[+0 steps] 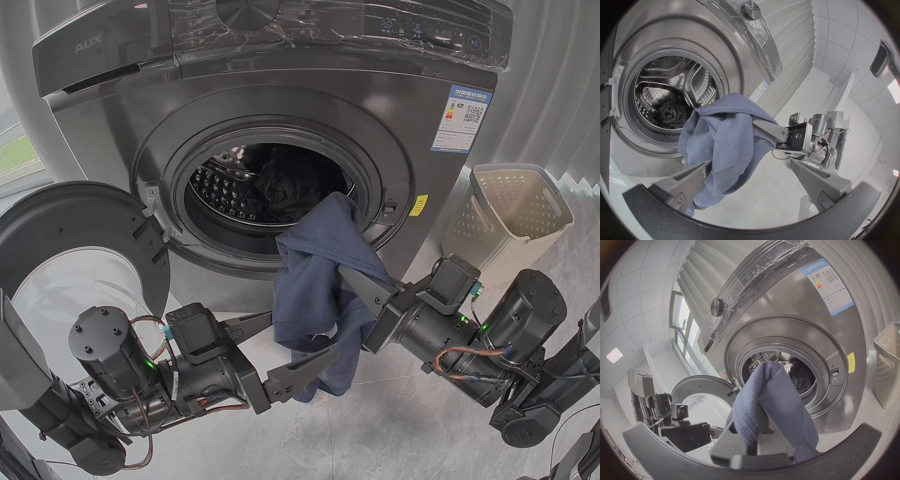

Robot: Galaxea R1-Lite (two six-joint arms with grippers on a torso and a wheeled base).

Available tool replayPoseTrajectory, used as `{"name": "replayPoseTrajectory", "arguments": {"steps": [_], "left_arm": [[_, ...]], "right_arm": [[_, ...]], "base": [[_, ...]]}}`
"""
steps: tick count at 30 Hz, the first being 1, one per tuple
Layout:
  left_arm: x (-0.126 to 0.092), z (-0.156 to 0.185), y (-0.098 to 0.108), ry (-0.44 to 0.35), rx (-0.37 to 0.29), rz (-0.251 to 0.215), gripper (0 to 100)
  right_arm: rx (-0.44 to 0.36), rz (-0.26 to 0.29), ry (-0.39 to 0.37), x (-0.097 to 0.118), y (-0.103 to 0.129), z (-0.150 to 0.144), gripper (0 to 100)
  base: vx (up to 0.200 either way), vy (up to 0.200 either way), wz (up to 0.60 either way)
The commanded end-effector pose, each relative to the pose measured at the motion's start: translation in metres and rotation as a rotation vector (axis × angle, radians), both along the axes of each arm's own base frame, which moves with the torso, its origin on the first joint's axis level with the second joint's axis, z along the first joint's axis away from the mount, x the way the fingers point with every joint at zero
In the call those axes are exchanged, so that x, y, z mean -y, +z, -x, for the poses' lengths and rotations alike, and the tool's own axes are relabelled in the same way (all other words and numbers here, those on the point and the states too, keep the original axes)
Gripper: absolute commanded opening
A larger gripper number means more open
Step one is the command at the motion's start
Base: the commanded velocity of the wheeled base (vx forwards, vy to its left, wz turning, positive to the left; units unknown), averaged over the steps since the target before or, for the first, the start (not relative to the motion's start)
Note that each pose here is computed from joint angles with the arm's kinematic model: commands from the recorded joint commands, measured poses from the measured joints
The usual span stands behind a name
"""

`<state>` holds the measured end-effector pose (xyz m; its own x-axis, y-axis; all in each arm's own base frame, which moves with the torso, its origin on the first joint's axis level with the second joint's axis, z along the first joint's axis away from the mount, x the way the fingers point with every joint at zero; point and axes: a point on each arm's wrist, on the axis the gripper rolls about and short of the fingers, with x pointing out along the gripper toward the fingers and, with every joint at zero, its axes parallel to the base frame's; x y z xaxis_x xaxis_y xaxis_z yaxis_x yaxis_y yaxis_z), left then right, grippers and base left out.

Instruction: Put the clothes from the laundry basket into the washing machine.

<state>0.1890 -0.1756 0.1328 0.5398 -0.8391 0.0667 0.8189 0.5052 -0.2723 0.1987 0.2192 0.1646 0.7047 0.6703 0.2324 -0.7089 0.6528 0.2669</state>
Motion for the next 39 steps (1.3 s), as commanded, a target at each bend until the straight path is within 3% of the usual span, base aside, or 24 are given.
{"name": "replayPoseTrajectory", "arguments": {"steps": [1,6,7,17,22,26,35,39], "left_arm": [[0.006,-0.007,-0.008,-0.002,-0.017,-0.016,100],[0.014,-0.017,-0.006,0.013,-0.002,0.003,100],[0.015,-0.019,-0.004,0.015,0.004,0.008,0],[0.016,-0.023,0.008,0.032,0.046,0.044,0],[-0.002,-0.007,0.038,0.127,0.102,0.13,0],[-0.016,0.007,0.049,0.172,0.117,0.157,0],[-0.035,0.029,0.046,0.198,0.103,0.148,0],[-0.039,0.038,0.032,0.195,0.056,0.099,0]], "right_arm": [[0.006,-0.006,0.003,-0.002,0.002,0.0,0],[0.008,-0.006,0.009,-0.004,0.002,0.0,0],[0.008,-0.006,0.01,-0.004,0.002,0.001,0],[0.005,-0.005,0.003,0.0,0.002,0.001,0],[0.014,-0.018,-0.026,0.01,0.007,-0.001,0],[0.011,-0.021,-0.066,0.018,0.007,-0.009,0],[0.021,-0.044,-0.106,0.018,0.012,-0.013,0],[0.046,-0.075,-0.132,0.018,0.021,-0.019,0]], "base": [[0.0,0.0,0.0],[0.0,0.0,0.0],[0.0,0.0,0.0],[0.0,0.0,0.0],[0.0,0.0,0.0],[0.0,0.0,0.0],[0.0,0.0,0.0],[0.0,0.0,0.0]]}}
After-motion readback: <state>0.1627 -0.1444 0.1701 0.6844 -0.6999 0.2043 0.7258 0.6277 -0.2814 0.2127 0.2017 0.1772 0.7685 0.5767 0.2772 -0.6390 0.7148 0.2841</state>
